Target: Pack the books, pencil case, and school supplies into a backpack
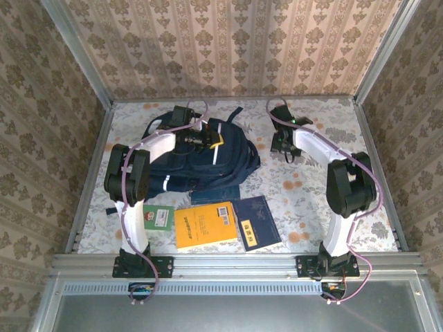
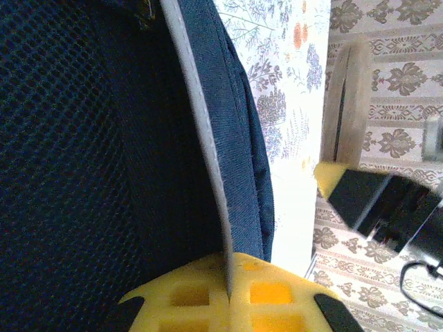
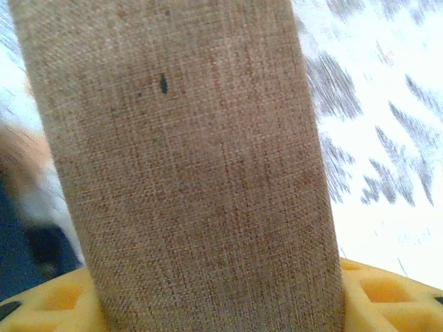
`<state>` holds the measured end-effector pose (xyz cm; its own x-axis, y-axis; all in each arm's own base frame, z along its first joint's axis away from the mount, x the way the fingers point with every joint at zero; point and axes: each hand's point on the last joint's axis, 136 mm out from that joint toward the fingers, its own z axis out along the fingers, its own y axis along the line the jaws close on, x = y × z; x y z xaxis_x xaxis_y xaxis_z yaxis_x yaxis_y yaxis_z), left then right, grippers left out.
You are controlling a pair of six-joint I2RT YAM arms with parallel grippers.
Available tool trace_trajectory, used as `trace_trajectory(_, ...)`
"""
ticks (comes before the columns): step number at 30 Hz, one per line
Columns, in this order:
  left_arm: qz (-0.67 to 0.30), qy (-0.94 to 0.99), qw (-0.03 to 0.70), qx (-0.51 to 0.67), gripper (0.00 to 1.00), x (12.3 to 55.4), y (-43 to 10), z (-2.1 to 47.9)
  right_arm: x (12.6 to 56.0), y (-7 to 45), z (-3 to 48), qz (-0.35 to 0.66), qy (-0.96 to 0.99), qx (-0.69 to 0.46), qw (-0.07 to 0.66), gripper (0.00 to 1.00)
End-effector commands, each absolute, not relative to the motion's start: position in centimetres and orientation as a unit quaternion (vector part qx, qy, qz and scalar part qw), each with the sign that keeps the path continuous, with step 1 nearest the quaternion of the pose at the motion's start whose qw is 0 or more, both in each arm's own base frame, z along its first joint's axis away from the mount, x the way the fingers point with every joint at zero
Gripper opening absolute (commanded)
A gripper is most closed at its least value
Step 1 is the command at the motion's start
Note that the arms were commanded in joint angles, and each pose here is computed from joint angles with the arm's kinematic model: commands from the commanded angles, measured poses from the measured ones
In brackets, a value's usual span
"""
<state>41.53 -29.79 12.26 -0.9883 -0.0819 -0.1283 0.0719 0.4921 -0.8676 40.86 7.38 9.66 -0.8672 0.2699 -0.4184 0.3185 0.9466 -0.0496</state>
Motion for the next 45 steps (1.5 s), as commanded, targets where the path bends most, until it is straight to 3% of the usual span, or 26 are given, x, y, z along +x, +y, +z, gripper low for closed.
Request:
trace_trajectory(1,-0.51,0.854,0.096,0.025,0.0,41.0,-30.7,14.5,36.7,6.5,8.8,-0.071,0.953,0.2,0.216,0.51)
trace_trajectory(9,-0.505,0.857,0.088,0.046,0.0,39.9,-31.8,14.6,27.6,7.0,7.2,-0.044,0.961,0.195,0.193,0.54)
trace_trajectory(15,-0.496,0.862,0.089,0.059,0.0,39.5,-32.0,14.5,24.5,7.6,5.2,-0.014,0.966,0.196,0.167,0.63)
trace_trajectory(23,-0.489,0.865,0.084,0.069,0.0,38.8,-32.4,14.1,24.3,7.6,2.2,-0.033,0.972,0.186,0.141,0.69)
trace_trajectory(37,-0.49,0.865,0.088,0.069,0.0,39.1,-32.1,14.4,26.5,7.2,1.4,-0.026,0.974,0.175,0.142,0.96)
trace_trajectory(45,-0.491,0.864,0.088,0.067,0.01,39.2,-32.0,14.4,28.2,6.1,1.8,-0.022,0.97,0.194,0.146,0.96)
